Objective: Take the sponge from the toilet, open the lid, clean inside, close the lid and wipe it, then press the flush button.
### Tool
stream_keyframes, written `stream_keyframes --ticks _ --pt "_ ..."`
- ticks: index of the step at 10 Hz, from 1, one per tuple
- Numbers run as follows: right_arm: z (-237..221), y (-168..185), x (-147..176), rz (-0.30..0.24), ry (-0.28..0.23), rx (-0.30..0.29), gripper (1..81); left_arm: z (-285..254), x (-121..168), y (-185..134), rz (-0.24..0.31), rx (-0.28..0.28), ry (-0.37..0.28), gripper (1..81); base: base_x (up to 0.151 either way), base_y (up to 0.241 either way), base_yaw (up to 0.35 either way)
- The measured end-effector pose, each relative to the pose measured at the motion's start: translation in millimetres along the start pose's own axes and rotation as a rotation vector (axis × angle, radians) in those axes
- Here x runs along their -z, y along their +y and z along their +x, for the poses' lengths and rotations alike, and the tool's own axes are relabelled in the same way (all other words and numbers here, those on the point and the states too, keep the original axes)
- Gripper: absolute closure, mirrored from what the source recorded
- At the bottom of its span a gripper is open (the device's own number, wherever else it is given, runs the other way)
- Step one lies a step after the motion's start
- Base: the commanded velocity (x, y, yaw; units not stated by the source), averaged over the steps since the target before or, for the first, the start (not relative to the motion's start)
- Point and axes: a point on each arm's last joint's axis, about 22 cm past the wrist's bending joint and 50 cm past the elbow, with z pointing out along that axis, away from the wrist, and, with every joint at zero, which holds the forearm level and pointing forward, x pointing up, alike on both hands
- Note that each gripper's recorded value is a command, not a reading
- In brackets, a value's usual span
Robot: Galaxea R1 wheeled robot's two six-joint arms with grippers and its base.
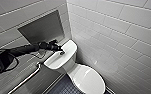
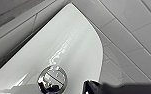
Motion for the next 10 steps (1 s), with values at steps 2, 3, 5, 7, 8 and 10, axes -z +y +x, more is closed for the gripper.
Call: stream_keyframes --ticks 2,3,5,7,8,10 --pt "-5.3 -2.0 0.0 0.002 -0.010 -0.006 81.1 -2.1 -13.0 -5.3 0.017 -0.002 -0.012 81.1 0.000 0.000 0.000" --pt "-7.2 -2.2 0.4 0.002 -0.013 -0.008 81.1 -4.1 -17.9 -6.8 0.024 -0.008 -0.019 81.1 0.000 0.000 0.000" --pt "-7.9 -2.2 0.5 0.002 -0.013 -0.008 81.1 -3.0 -17.9 -9.6 0.030 -0.009 -0.017 81.1 0.000 0.000 0.000" --pt "-8.6 -2.6 0.5 0.003 -0.014 -0.007 81.1 -2.4 -18.4 -13.9 0.041 -0.005 -0.020 81.1 0.000 0.000 0.000" --pt "-8.6 -2.6 0.5 0.003 -0.014 -0.005 81.1 -2.9 -18.9 -15.6 0.047 -0.011 -0.021 81.1 0.000 0.000 0.000" --pt "-8.5 -3.0 0.4 0.004 -0.013 -0.005 81.1 -11.2 -22.4 -24.2 0.065 -0.018 -0.034 81.1 0.000 0.000 0.000"
